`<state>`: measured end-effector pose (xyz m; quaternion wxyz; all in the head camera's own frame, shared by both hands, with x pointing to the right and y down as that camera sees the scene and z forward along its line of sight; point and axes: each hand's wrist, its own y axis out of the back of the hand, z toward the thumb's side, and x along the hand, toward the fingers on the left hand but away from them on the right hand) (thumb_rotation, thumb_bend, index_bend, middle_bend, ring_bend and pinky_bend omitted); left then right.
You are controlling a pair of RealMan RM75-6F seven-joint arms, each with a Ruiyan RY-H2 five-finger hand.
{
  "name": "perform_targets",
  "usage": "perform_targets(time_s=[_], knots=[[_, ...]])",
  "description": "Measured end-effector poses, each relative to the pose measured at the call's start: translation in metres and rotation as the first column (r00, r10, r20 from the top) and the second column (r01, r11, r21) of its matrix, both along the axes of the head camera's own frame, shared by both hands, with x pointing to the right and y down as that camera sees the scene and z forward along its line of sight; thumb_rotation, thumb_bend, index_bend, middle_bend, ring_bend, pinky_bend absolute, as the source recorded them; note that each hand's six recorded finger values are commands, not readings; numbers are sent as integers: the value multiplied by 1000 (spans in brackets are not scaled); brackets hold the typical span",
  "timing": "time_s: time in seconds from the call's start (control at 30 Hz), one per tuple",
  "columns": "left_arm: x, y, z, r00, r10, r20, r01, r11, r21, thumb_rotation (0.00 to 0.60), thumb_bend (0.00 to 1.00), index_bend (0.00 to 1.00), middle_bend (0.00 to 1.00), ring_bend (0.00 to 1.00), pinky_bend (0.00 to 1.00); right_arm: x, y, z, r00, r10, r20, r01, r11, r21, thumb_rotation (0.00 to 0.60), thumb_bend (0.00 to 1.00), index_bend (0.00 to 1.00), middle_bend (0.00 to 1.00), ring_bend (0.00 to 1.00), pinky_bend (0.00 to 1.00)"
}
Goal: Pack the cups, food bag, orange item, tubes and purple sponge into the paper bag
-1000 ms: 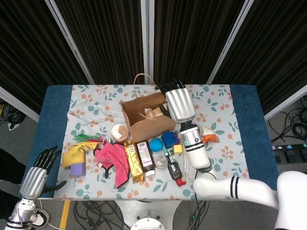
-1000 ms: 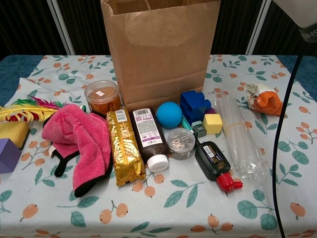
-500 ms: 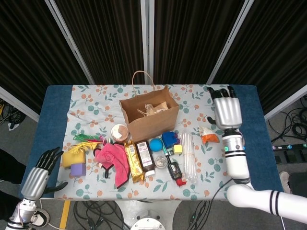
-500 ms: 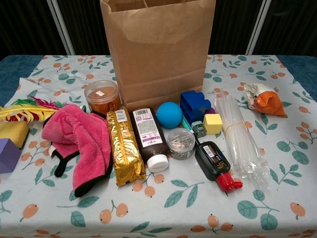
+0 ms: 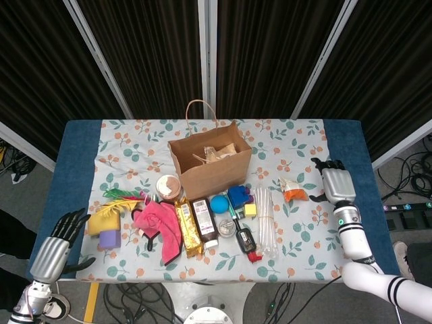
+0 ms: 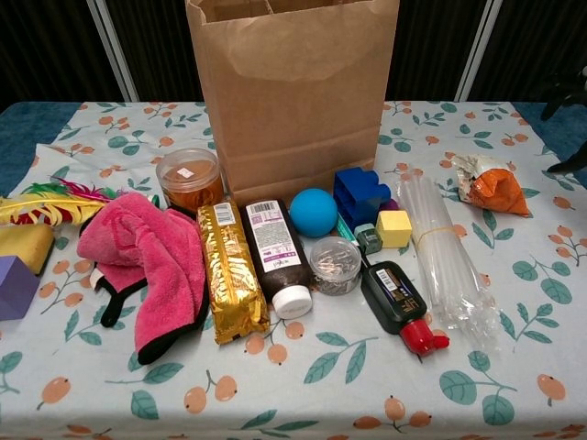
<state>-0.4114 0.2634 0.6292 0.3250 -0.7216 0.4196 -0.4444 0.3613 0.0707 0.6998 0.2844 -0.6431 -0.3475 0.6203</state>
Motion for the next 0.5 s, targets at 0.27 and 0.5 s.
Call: perform_targets(time_s=[0.27, 0.5], knots=[[-1, -1, 0, 1000, -4, 6, 4, 1000, 4, 600, 0, 87, 66, 28, 69, -26, 10, 31, 998, -46, 37, 47, 998, -42, 600, 0, 120, 219, 116, 72], [-2, -1, 1, 1000, -5, 6, 5, 1000, 1, 600, 0, 87, 67, 27, 69, -38, 5, 40, 998, -50, 27, 50, 998, -26, 600, 0, 129, 259, 139, 71]])
